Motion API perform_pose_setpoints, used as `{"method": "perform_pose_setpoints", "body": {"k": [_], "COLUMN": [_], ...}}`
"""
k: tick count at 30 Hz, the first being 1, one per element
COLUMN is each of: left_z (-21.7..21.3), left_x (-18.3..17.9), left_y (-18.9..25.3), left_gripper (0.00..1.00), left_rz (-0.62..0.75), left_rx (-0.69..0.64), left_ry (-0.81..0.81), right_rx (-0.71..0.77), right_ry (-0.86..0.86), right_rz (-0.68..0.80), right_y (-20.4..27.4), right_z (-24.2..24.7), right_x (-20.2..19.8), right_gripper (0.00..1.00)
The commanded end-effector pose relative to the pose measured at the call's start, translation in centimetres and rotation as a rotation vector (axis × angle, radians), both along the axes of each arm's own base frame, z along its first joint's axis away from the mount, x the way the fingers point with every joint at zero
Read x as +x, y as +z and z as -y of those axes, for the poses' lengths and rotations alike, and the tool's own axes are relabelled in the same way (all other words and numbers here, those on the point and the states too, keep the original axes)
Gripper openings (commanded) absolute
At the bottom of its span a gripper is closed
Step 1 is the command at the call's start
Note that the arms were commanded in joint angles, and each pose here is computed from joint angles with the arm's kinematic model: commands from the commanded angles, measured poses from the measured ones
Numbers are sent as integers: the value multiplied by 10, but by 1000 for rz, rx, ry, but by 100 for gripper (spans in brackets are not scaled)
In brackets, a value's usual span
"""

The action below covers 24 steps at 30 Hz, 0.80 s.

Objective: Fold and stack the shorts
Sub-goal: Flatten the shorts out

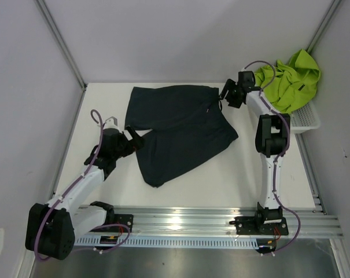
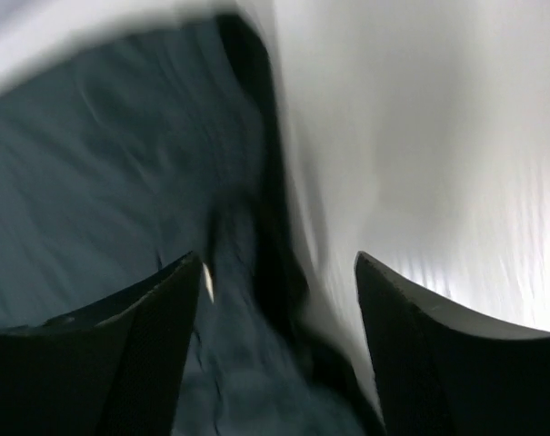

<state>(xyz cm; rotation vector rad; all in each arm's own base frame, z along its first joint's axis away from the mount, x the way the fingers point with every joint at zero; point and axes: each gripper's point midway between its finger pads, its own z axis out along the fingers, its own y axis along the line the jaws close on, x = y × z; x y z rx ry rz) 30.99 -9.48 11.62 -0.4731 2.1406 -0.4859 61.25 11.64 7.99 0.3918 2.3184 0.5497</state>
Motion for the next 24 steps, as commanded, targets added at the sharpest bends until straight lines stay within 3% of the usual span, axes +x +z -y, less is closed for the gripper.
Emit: {"method": "perform_pose_setpoints", "body": {"k": [1,4,6,7,10,15,24], "left_z": [19,31,36,35,34,36,41], "left_x": [-22,-41,-49,-56,-66,-77,-85], "left_y": [7,1,6,-3,-9,-16,-23], "left_gripper": [99,99,99,99,99,99,99], "left_rz": [21,1,14,-7,-15,-28,-46], "left_rx": [4,15,-2,-4,-9,-6,-19], "left_ry": [-93,-130,-140,-140,-148,-158,-163], "right_rx": [-76,-148,-129,-130,-159,-154,22], "right_ry": [-2,14,36,39,13,-52,-90], "right_rz": [-5,-136,-108,-142,-133,-212,-214], "right_y": [53,18,32,13,23,0,-14], "right_z": [17,33,36,39,47,56,37], "right_x": [-52,-106,-124,-142,-162,-203,-211], "right_gripper": [69,64,61,60,61,63,63]}}
